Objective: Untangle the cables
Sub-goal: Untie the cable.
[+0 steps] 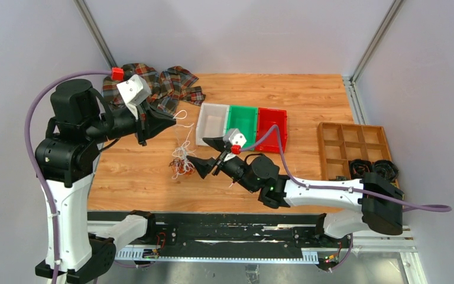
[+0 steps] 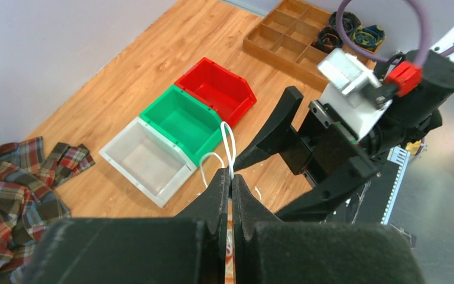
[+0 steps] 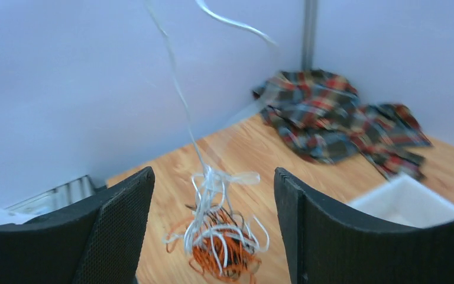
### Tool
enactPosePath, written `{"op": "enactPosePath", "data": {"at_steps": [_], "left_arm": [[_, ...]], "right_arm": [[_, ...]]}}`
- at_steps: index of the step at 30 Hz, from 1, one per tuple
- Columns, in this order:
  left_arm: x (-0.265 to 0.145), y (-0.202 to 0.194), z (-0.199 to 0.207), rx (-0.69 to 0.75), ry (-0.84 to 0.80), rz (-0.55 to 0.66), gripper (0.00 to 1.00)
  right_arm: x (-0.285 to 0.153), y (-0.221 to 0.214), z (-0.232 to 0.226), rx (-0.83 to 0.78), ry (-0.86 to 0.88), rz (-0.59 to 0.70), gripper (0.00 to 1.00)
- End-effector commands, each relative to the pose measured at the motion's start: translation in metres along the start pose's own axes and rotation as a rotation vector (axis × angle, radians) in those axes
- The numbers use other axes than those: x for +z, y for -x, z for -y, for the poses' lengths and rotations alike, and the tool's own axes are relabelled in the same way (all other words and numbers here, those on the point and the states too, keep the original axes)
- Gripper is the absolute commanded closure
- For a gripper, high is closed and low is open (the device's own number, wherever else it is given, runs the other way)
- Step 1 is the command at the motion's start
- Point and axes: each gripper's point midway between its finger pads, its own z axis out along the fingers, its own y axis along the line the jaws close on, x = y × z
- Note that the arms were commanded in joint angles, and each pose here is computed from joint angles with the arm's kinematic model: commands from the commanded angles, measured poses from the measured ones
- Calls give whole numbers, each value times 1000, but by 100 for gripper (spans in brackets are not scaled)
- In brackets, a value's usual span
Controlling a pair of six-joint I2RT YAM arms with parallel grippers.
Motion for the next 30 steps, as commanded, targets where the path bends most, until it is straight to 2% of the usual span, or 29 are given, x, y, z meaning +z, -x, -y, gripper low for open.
{"op": "enactPosePath", "data": {"at_steps": [1,5,11,17,20,25,30], "left_arm": [[-2,4,8,21,-26,22,100],[-3,4,9,22,-26,24,100],[-8,6,17,20,-32,37,100],[-11,8,21,12,-36,47,100],[-12,11,21,14,-33,50,100],[-15,23,21,30,-25,72,100],[-16,39,17,44,-6,95,100]], "right_arm": [[10,15,-51,-22,257,-7,27],[19,19,-69,17,328,-8,31],[36,11,-77,33,338,-22,37],[46,-1,-79,35,334,-20,56],[42,-21,-72,58,298,-40,65],[29,-59,-54,66,223,-77,74],[17,-98,-36,55,147,-142,79]]}}
